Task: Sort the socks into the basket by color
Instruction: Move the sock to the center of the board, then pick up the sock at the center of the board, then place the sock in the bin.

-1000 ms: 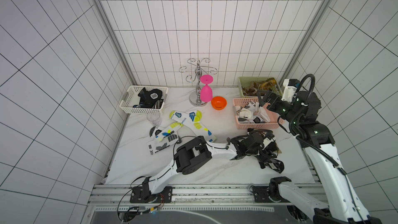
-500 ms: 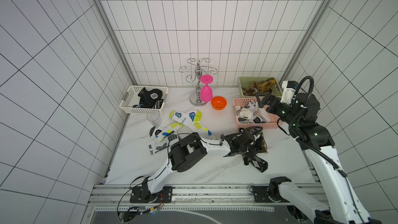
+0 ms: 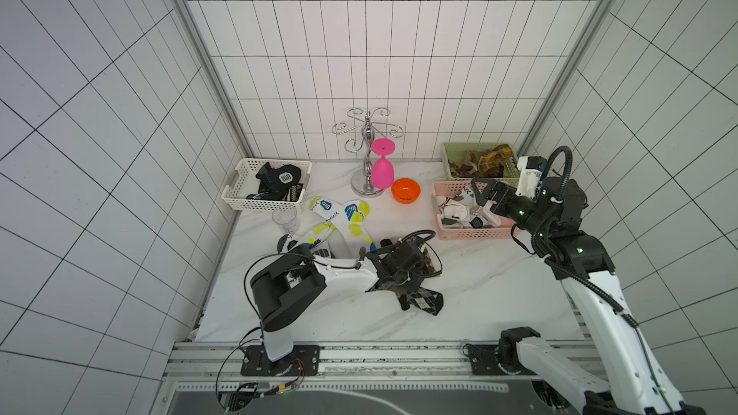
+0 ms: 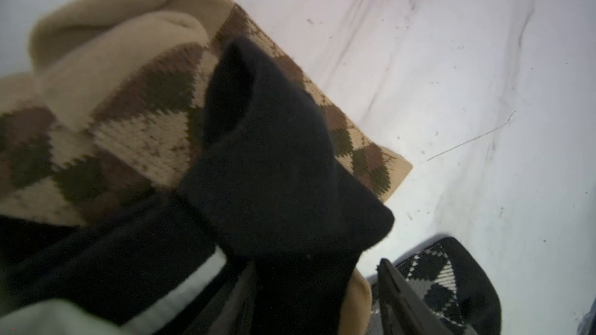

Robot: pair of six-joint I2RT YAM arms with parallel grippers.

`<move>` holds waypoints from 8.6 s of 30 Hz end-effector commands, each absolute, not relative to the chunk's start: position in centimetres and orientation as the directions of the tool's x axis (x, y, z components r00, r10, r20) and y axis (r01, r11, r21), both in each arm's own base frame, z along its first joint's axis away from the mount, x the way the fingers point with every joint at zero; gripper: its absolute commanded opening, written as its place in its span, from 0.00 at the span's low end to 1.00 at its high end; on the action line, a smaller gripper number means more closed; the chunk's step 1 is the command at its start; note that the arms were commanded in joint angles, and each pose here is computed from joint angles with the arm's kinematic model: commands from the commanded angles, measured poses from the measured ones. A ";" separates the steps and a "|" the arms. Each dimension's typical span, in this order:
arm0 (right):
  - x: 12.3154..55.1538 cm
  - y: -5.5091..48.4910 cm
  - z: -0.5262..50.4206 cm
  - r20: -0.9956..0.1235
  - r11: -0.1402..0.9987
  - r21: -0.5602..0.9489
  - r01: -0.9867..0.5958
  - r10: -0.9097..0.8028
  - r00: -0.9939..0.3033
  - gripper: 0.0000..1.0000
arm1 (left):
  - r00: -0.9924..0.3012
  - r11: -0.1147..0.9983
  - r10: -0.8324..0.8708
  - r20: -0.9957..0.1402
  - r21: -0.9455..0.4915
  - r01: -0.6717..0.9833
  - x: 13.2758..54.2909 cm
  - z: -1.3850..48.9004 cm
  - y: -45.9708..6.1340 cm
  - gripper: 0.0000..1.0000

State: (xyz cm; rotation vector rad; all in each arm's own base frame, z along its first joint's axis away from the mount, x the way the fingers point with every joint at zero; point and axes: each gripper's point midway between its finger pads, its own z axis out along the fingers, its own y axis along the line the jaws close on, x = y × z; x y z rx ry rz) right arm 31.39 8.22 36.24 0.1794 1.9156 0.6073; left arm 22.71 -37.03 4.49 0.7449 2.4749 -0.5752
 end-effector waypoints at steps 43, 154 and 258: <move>35.2 10.3 27.2 -0.709 0.888 0.440 -0.131 0.255 -0.657 0.99 | -0.804 0.773 0.304 -0.511 -0.360 0.522 34.3 6.7 -36.3 0.57; 28.3 23.3 35.2 -0.804 0.437 0.553 -0.710 0.055 -0.592 0.00 | -0.573 0.649 -0.108 -0.812 -0.494 0.578 36.4 28.0 -31.4 0.64; 43.0 16.9 39.9 -0.913 0.736 0.362 -0.572 0.157 -0.376 0.00 | -0.337 0.551 -0.089 -0.937 -0.328 0.767 30.1 33.5 -26.9 0.61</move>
